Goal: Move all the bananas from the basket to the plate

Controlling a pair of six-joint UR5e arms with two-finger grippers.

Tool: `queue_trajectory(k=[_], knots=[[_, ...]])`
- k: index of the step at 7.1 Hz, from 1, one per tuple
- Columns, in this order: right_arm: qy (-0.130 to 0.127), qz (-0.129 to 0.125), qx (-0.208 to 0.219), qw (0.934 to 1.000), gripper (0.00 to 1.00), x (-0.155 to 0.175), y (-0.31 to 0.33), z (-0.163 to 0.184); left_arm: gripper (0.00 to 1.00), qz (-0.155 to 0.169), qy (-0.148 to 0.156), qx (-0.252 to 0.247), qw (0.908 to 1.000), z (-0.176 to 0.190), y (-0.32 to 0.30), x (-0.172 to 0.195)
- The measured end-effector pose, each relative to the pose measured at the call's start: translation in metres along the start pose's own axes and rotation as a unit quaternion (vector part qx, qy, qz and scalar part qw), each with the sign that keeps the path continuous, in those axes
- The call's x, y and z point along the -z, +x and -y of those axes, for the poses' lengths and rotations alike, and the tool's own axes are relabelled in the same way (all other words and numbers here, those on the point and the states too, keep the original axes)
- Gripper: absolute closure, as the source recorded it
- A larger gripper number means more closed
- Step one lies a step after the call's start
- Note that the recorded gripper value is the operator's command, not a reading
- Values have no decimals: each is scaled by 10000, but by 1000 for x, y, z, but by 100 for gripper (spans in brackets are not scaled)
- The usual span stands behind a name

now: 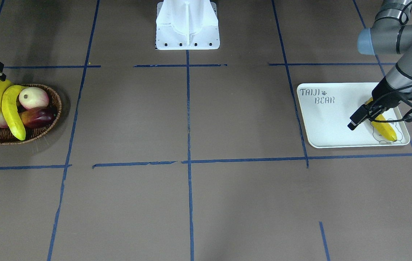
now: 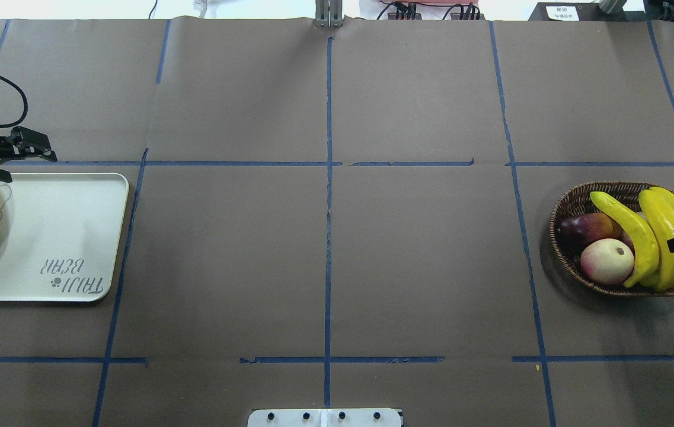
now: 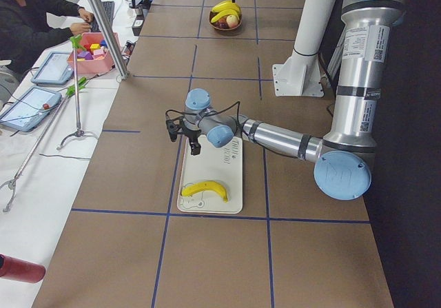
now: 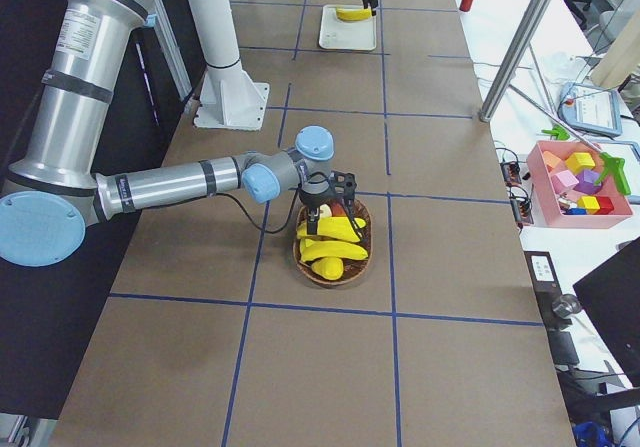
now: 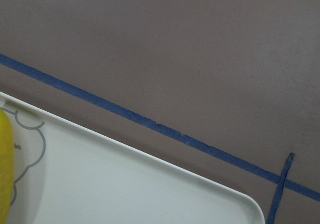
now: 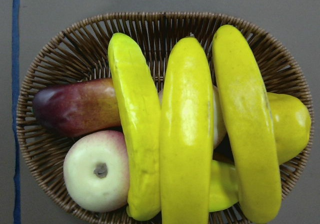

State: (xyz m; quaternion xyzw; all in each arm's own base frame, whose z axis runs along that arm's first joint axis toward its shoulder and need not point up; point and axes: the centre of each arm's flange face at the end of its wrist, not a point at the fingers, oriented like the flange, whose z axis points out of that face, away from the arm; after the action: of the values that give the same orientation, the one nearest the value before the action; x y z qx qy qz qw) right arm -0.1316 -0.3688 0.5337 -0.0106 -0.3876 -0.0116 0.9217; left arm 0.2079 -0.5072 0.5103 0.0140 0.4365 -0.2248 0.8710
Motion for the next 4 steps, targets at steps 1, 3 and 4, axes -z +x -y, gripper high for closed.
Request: queue_trajectory(k=[1,3,4], knots=[[-48,-15,2,10000,0,-5,-1,1,2,11,-5,6,10000,0,-1,-1],[-137,-69,-40,9999,1,-18,5,4,2,19,-8,11,10000,1,-2,-2],[-147,-77,-60,9998,1,-22,5,9,2,20,-9,9,10000,1,-2,-3]])
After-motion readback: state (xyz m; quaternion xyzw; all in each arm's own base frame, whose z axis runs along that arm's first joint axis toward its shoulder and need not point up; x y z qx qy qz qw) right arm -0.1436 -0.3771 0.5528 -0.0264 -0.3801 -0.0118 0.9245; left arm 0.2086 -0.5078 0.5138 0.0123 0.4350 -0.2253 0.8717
